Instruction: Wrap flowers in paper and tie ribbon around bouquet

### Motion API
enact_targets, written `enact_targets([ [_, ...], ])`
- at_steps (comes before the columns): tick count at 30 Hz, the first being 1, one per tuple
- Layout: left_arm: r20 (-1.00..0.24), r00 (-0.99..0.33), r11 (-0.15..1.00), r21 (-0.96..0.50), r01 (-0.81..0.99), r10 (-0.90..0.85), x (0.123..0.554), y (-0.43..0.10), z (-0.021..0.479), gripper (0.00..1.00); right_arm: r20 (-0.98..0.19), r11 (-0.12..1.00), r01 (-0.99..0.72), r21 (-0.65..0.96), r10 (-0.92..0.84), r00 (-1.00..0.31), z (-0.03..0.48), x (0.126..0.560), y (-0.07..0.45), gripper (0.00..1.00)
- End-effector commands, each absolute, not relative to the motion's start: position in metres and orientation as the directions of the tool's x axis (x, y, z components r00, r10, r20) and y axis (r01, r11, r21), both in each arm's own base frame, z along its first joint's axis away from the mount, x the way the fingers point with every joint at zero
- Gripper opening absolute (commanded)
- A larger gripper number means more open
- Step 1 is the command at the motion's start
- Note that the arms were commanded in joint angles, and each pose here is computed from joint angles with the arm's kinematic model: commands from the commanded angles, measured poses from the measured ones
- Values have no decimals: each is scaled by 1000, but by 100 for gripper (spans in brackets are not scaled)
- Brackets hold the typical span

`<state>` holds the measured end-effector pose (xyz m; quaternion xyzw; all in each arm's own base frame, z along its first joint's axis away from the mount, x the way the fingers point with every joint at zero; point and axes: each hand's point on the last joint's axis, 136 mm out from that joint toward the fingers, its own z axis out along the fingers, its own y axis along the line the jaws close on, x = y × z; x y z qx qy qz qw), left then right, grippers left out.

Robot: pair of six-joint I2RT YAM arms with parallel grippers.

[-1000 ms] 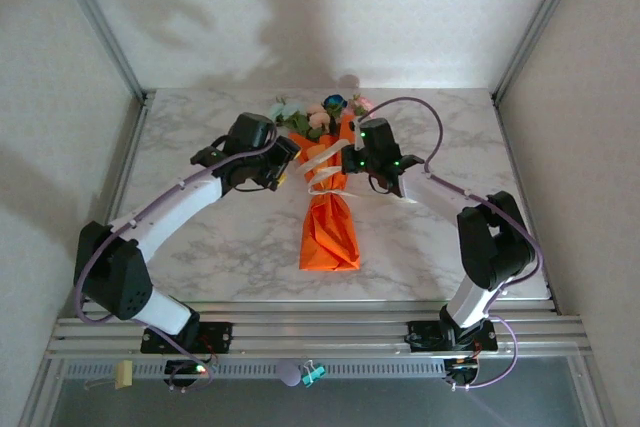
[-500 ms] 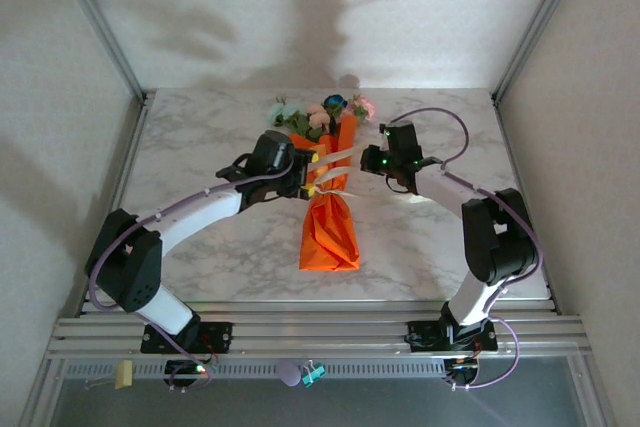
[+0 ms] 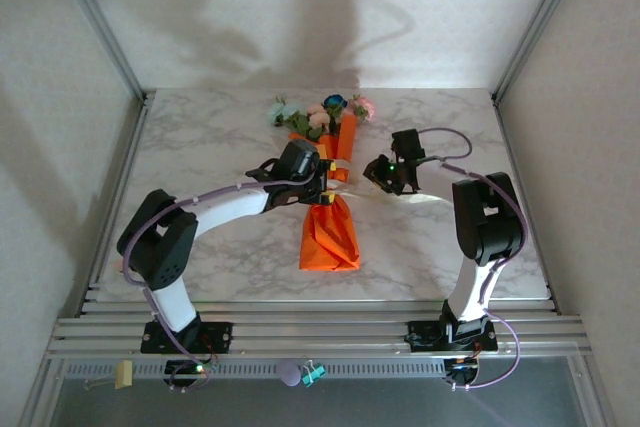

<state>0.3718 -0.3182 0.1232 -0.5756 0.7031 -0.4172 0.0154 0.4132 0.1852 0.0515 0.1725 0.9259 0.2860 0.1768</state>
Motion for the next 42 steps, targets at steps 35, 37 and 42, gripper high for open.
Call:
enact_targets([
  [35,333,-384,102,-627,-772,-861,400,-304,114,41,-599,887,-374,271,-149,-786,108,420,247,42],
  [37,303,-393,122,-637,-761,-868,409,-303,115,40,-608,890,-356,284,-120,-785,111,415,243,44],
  [42,251,-402,150,-657,-739,-881,424,-298,120,46,-607,887,-296,355,-22,-795,119,404,238,46],
])
